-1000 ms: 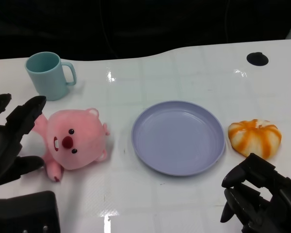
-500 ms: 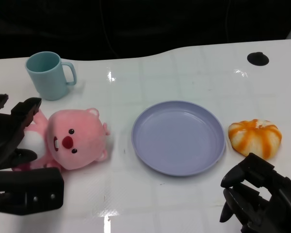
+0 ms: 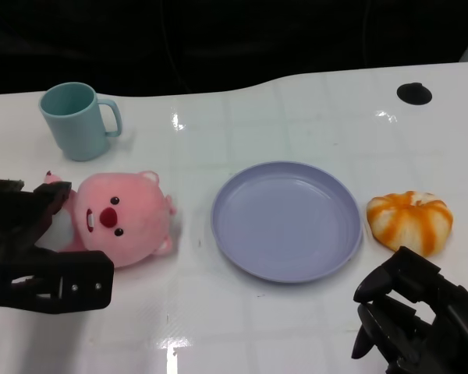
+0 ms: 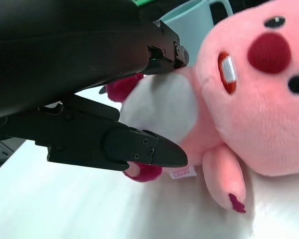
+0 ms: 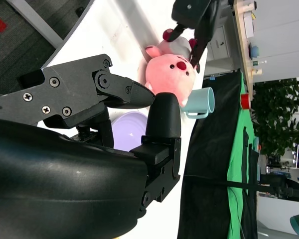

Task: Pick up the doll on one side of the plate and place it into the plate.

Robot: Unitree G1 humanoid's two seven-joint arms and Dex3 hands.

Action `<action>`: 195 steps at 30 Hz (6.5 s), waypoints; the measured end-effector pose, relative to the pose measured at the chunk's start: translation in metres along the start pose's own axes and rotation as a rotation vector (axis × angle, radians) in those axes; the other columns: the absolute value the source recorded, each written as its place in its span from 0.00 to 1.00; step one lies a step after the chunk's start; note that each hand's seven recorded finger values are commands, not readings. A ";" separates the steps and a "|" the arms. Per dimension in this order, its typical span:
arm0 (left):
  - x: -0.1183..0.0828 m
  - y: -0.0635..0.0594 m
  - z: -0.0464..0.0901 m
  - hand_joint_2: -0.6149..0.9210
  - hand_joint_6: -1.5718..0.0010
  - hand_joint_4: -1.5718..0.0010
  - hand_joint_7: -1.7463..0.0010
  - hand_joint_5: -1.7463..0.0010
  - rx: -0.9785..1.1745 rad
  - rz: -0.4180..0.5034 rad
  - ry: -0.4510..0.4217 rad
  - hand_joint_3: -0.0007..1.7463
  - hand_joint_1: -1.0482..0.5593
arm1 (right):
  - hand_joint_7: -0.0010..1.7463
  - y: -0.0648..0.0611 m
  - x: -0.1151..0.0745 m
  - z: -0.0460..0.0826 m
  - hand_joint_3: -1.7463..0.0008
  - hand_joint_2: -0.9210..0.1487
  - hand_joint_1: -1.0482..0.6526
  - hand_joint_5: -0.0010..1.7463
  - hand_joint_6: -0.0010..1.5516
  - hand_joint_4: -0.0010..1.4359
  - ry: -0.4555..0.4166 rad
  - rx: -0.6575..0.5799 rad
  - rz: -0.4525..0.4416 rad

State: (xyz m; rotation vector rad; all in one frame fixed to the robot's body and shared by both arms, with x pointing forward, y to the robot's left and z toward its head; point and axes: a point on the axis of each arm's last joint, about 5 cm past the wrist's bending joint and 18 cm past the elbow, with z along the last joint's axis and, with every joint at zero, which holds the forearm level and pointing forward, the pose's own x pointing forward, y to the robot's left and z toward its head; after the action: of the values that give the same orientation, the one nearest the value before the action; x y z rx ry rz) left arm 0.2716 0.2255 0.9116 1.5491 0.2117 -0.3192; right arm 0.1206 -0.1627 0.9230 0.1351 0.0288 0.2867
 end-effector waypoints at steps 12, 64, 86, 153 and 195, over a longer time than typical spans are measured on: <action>0.031 -0.005 0.011 0.98 0.86 0.88 0.98 0.94 0.006 -0.071 0.039 0.00 0.34 | 0.94 0.001 -0.001 0.002 0.65 0.00 0.43 1.00 0.26 0.36 -0.005 -0.003 -0.001; 0.025 0.057 0.039 0.76 0.55 0.41 0.00 0.00 -0.487 0.407 -0.207 0.55 0.55 | 0.95 0.007 0.002 0.002 0.64 0.00 0.42 1.00 0.26 0.36 -0.002 0.017 0.011; 0.024 0.059 0.122 0.67 0.50 0.39 0.00 0.00 -0.544 0.258 -0.421 0.71 0.54 | 0.96 0.003 -0.002 0.002 0.63 0.02 0.42 1.00 0.25 0.37 0.012 0.015 0.011; 0.001 0.087 0.140 1.00 0.95 0.96 0.98 0.97 -0.146 0.046 -0.648 0.29 0.04 | 0.94 0.007 -0.001 0.004 0.64 0.02 0.42 1.00 0.27 0.37 0.004 0.002 0.021; -0.106 -0.024 0.051 0.76 0.51 0.51 0.28 0.07 -1.388 0.067 -0.500 0.71 0.63 | 0.94 0.010 -0.001 0.006 0.64 0.02 0.42 1.00 0.28 0.38 0.003 0.002 0.023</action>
State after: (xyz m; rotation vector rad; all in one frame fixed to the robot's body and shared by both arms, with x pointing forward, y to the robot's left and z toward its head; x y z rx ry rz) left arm 0.1601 0.1821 0.9245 0.0849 -0.0392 -0.3681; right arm 0.1174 -0.1546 0.9299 0.1367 0.0307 0.3097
